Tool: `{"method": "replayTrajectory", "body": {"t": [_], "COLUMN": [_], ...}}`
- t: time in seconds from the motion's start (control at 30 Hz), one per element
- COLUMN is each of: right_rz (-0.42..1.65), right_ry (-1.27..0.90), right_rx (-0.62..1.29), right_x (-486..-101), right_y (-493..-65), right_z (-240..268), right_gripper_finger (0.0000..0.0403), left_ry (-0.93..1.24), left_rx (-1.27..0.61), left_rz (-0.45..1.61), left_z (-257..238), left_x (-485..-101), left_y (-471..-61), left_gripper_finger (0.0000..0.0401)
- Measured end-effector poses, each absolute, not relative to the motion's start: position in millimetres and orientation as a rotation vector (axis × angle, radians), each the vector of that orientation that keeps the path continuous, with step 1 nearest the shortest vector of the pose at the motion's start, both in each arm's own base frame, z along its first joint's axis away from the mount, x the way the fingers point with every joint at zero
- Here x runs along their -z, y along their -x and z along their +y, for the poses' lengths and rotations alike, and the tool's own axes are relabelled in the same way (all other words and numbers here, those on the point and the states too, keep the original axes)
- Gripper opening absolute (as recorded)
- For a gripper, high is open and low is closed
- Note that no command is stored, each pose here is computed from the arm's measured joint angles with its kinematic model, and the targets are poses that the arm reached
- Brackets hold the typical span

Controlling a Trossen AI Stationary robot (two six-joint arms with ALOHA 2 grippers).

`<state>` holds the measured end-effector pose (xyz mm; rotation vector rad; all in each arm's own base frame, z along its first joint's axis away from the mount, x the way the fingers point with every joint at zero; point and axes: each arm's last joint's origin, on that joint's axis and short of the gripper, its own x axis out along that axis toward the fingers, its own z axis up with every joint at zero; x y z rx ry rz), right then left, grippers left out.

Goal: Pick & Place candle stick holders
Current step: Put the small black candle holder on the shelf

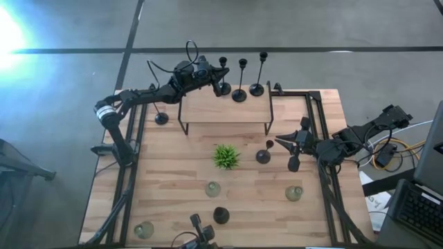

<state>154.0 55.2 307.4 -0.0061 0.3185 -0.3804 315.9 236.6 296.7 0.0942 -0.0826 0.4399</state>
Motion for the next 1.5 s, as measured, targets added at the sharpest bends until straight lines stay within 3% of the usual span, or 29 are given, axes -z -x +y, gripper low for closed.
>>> {"method": "replayTrajectory", "body": {"t": [1.2,1.5], "right_rz": [0.320,0.325], "right_ry": [0.004,0.008], "right_rx": [0.381,0.381], "right_x": [-307.2,-306.6], "right_y": [-153.9,-153.7], "right_z": [55.1,55.0], "right_gripper_finger": [0.0043,0.0043], "left_ry": [-0.055,-0.042], "left_rx": [-0.428,-0.409], "left_rz": [-0.037,-0.019], "left_z": [244.4,242.8], "left_x": [-293.2,-293.4], "left_y": [-326.2,-324.5], "left_gripper_finger": [0.0014,0.0046]}}
